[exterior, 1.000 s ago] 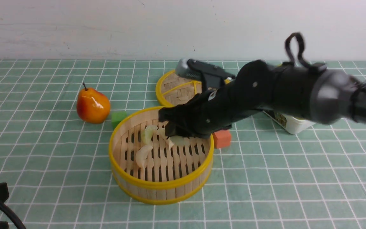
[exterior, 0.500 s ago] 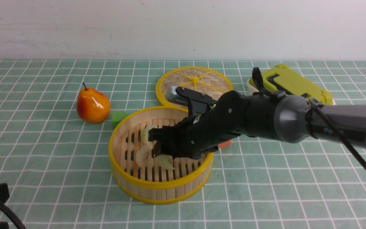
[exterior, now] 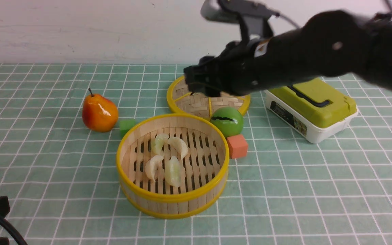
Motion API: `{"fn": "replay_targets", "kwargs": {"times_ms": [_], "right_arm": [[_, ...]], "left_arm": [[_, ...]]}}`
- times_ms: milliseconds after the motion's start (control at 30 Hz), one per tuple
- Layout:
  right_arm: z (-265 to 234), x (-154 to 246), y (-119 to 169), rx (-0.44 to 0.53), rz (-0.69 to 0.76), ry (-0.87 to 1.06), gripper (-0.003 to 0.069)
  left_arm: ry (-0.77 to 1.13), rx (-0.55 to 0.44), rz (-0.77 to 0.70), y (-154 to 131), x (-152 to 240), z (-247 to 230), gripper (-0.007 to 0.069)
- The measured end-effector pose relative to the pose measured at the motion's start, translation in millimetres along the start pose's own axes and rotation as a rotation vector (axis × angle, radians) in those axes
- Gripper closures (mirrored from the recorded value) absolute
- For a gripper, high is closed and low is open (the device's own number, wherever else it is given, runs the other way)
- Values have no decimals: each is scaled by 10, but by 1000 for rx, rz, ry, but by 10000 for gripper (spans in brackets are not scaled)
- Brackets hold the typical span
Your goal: Put the dumplings into the steamer on the table with the blue tablecloth.
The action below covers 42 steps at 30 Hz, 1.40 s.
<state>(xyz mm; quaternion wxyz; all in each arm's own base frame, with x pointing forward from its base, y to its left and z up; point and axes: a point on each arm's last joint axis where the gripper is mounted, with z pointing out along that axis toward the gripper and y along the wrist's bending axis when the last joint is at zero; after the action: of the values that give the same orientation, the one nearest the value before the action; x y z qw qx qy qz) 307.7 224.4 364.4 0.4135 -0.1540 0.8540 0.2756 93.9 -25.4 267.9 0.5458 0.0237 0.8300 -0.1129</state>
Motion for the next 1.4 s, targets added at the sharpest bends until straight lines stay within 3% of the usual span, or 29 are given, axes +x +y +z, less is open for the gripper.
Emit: {"fn": "replay_targets", "kwargs": {"times_ms": [33, 167, 367, 433, 467, 600, 767, 900, 1167, 1400], "right_arm": [[-372, -64, 54, 29, -94, 3, 471], [-1214, -62, 41, 188, -282, 51, 638], [-2146, 349, -194, 449, -290, 55, 677], [-2294, 603, -287, 479, -281, 26, 677], [-2351, 632, -288, 475, -274, 1, 677], [-2540, 1367, -463, 395, -187, -162, 677], [-2406, 2157, -661, 241, -111, -364, 677], [-2255, 2516, -758, 152, -48, -448, 676], [-2097, 2695, -770, 39, -63, -551, 670], [-2098, 2691, -772, 60, -145, -567, 664]], "left_arm": [[0, 0, 0, 0, 0, 0, 587], [0, 0, 0, 0, 0, 0, 587], [1, 0, 0, 1, 3, 1, 587], [1, 0, 0, 1, 3, 1, 587], [1, 0, 0, 1, 3, 1, 587], [1, 0, 0, 1, 3, 1, 587], [1, 0, 0, 1, 3, 1, 586], [1, 0, 0, 1, 3, 1, 580], [1, 0, 0, 1, 3, 1, 576], [1, 0, 0, 1, 3, 1, 568]]}}
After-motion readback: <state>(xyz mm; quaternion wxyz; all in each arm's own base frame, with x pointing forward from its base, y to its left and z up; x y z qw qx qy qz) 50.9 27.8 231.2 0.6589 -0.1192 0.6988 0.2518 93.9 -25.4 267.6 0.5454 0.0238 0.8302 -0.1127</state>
